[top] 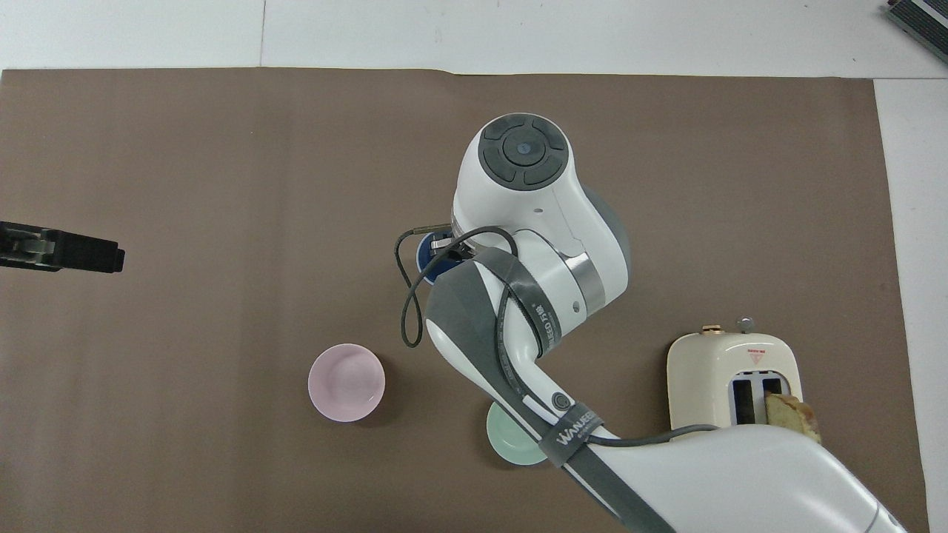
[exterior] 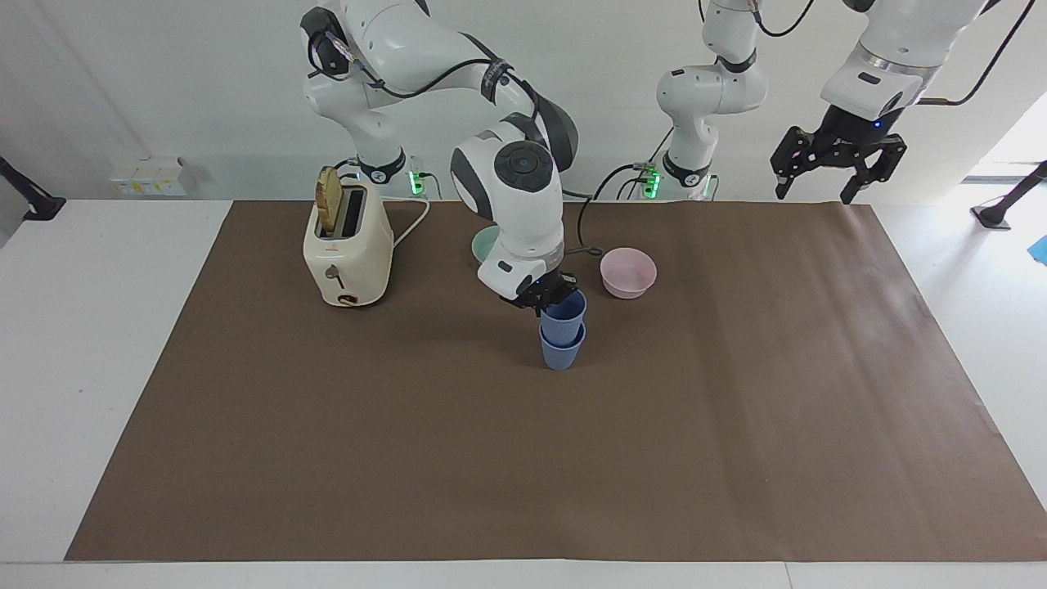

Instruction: Stack blue cups with both arms

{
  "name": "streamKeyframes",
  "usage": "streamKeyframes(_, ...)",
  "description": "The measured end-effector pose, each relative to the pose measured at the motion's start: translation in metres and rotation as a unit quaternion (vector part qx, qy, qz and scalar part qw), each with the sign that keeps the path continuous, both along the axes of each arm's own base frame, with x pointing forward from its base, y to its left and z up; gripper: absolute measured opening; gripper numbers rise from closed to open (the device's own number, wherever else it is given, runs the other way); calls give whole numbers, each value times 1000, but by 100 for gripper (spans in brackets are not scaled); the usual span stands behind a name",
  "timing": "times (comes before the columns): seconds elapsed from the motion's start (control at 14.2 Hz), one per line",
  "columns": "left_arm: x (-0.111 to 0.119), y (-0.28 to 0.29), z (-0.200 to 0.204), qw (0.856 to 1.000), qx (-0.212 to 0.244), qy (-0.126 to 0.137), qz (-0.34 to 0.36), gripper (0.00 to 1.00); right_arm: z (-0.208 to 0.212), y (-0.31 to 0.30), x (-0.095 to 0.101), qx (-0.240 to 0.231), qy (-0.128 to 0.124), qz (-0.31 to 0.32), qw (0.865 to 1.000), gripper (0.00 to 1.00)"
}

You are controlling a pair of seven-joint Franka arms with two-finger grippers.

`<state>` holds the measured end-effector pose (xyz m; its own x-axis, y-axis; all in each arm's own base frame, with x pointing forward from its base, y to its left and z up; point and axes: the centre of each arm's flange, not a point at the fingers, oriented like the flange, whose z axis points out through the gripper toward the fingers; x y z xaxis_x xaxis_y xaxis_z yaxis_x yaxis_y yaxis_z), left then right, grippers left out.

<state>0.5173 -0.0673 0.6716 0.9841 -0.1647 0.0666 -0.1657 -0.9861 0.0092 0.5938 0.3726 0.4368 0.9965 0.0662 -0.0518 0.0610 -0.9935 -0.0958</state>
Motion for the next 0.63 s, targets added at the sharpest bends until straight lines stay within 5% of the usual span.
streamKeyframes(0.21,0,0,0,1000,0,0,0,100,1,1,2,6,-9,-1,1000,10)
streamKeyframes(0.63,0,0,0,1000,0,0,0,100,-3,-2,4,3,-9,-3,1000,74)
